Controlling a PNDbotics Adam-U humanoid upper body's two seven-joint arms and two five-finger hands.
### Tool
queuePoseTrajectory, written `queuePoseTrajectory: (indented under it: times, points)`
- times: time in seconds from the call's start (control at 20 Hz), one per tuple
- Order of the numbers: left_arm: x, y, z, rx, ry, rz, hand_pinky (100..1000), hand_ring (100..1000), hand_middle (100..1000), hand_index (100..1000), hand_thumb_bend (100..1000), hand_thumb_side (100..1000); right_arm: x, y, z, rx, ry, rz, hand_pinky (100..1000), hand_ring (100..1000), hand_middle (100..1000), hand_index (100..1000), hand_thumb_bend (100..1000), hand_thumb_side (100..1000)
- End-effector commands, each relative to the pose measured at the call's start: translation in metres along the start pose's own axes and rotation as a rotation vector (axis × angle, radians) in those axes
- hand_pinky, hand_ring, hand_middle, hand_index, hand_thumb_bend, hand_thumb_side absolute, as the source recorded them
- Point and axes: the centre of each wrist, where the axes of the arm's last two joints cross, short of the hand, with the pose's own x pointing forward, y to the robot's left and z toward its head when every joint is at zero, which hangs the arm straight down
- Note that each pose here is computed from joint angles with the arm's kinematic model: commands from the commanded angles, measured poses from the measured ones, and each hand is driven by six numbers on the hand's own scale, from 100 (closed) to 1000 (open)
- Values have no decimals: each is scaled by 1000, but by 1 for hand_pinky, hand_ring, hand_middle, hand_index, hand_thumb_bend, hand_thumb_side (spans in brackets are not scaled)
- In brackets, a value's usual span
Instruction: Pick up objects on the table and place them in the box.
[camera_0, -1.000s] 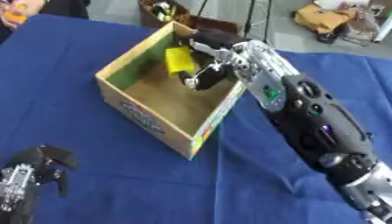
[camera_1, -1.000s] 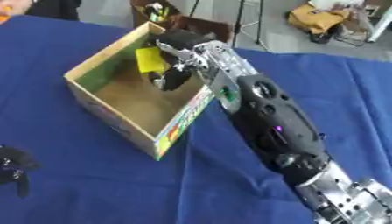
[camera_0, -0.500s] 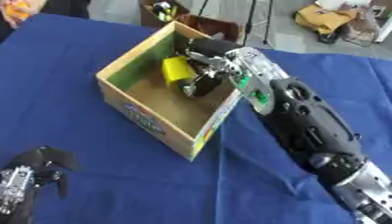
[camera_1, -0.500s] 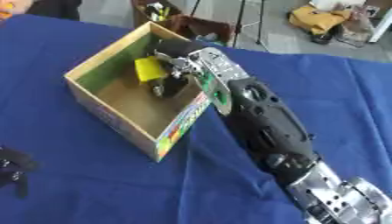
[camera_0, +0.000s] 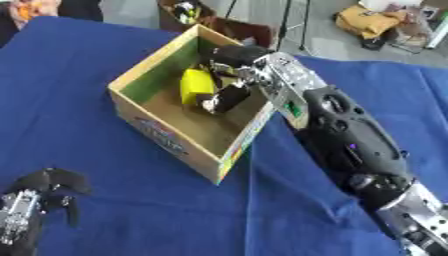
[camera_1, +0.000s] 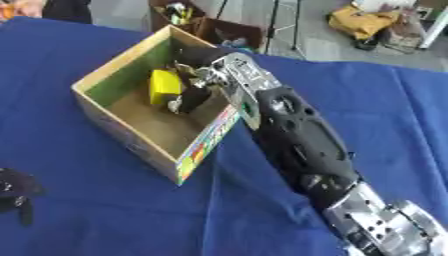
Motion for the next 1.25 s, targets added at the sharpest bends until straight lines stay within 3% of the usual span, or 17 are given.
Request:
queuePoseTrajectory:
  times: [0.05,0.2,0.35,0.8,1.25]
  points:
    - [6,0,-2,-6,-23,-5,256,549,481,620,100,970,-1,-18,4,-10,23,51,742,876,720,981,100,641]
    - [5,0,-2,-4,-21,-3,257,549,481,621,100,970,-1,-20,5,12,26,71,785,964,901,1000,100,701]
    - [5,0,-2,-2,-18,-3,257,550,482,626,100,969,-3,-21,6,30,19,73,817,1000,1000,1000,100,766]
    - [3,1,0,0,-10,-1,259,551,483,627,100,964,-7,-30,12,-5,-7,53,842,1000,1000,1000,100,674]
    - [1,1,3,3,6,2,261,550,483,626,100,964,-7,-58,33,-109,-42,-29,837,981,972,1000,100,532]
